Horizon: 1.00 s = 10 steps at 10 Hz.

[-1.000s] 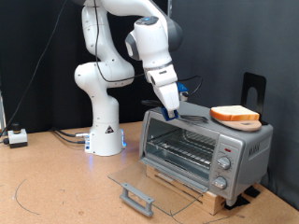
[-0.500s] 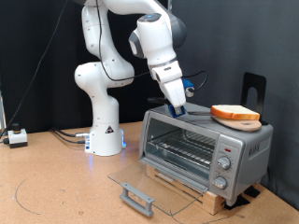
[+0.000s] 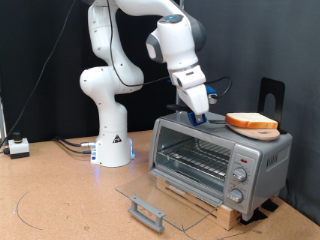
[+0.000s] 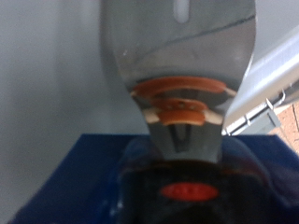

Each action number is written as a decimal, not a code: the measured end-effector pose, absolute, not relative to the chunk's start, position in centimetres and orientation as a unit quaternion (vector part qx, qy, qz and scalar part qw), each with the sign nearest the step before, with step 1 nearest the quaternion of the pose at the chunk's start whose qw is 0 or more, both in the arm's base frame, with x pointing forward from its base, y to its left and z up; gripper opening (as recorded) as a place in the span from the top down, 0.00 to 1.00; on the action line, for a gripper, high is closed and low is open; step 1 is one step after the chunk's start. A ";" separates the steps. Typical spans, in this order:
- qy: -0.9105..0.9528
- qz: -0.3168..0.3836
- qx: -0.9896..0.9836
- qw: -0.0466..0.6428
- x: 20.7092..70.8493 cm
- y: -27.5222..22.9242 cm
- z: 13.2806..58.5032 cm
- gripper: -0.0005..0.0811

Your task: Make a piece of toast with the oven

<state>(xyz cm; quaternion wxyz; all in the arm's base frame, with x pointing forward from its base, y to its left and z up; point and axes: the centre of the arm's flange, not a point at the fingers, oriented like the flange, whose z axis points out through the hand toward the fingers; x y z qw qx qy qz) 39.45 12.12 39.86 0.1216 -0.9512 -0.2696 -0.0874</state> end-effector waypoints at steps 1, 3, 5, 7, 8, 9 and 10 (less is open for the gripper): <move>-0.268 -0.091 -0.952 0.118 39.7 13.3 39.7 0.51; -0.268 -0.093 -0.951 0.122 40.2 15.3 39.7 0.51; -0.273 -0.091 -0.949 0.127 40.5 16.6 39.7 0.51; -0.275 -0.088 -0.948 0.130 40.6 17.2 39.5 0.51; -0.275 -0.087 -0.949 0.131 40.6 17.2 39.5 0.51; -0.273 -0.087 -0.949 0.131 40.6 17.2 39.4 0.51; -0.272 -0.087 -0.949 0.131 40.6 17.2 39.4 0.51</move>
